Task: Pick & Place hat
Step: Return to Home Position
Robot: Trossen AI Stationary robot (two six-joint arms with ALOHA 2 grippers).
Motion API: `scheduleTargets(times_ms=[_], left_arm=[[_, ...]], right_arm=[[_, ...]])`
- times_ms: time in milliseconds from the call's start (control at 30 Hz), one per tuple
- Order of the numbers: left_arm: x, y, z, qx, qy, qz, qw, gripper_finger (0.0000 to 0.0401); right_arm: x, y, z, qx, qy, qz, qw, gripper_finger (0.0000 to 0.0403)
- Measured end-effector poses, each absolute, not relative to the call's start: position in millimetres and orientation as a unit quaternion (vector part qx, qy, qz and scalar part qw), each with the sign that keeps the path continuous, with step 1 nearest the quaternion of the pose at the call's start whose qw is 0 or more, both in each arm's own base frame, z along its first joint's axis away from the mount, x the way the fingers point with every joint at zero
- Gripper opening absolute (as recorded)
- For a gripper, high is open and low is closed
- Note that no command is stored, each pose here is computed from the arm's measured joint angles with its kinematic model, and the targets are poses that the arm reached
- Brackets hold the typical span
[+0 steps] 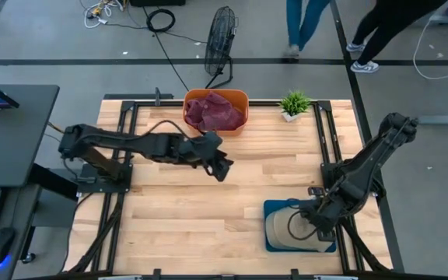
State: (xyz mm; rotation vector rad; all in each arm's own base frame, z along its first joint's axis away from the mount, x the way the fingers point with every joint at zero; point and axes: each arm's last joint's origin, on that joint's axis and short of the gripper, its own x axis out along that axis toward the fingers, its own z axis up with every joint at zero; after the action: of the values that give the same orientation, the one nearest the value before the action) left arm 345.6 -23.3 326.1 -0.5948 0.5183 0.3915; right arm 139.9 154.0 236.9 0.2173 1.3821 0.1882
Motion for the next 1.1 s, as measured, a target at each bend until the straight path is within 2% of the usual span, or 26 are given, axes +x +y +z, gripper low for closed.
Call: scheduleTargets(times_ms=[133, 233, 467, 600, 733, 833, 1000, 1100], left_arm=[[321.2, -21.1, 349.6, -0.292, 0.238, 0.185, 0.908, 0.0187], [297.9, -20.1, 365.9, -0.268, 0.242, 0.177, 0.916, 0.0165], [247.1, -25.3, 407.1, -0.154, 0.201, 0.11, 0.961, 0.0114], [218.6, -22.6, 423.3, -0.135, 0.173, 0.116, 0.969, 0.0099], [193.0, -17.7, 426.6, -0.118, 0.187, 0.141, 0.965, 0.008], [181.9, -16.0, 419.7, -0.098, 0.201, 0.142, 0.964, 0.0058], [177.4, -12.7, 398.7, -0.08, 0.183, 0.141, 0.97, 0.001], [172.0, -6.9, 381.5, -0.084, 0.178, 0.149, 0.969, 0.0006]], right_arm=[[141.1, 155.0, 273.3, 0.094, 0.629, 0.094, 0.766, 0.008], [142.3, 153.0, 307.8, 0.066, 0.594, 0.098, 0.795, 0.0087], [134.1, 129.6, 382.2, -0.032, 0.454, 0.068, 0.888, 0.0056], [119.3, 105.9, 404.6, -0.017, 0.388, 0.054, 0.92, 0.0032], [101.6, 80.2, 414.8, 0.004, 0.334, 0.04, 0.942, 0.0007], [94.8, 69.9, 413.2, 0.013, 0.283, 0.036, 0.958, 0.0004], [92.2, 60.5, 390.2, 0.024, 0.211, 0.04, 0.976, 0.0003], [89.7, 52.1, 368.8, 0.036, 0.198, 0.022, 0.979, 0.0002]])
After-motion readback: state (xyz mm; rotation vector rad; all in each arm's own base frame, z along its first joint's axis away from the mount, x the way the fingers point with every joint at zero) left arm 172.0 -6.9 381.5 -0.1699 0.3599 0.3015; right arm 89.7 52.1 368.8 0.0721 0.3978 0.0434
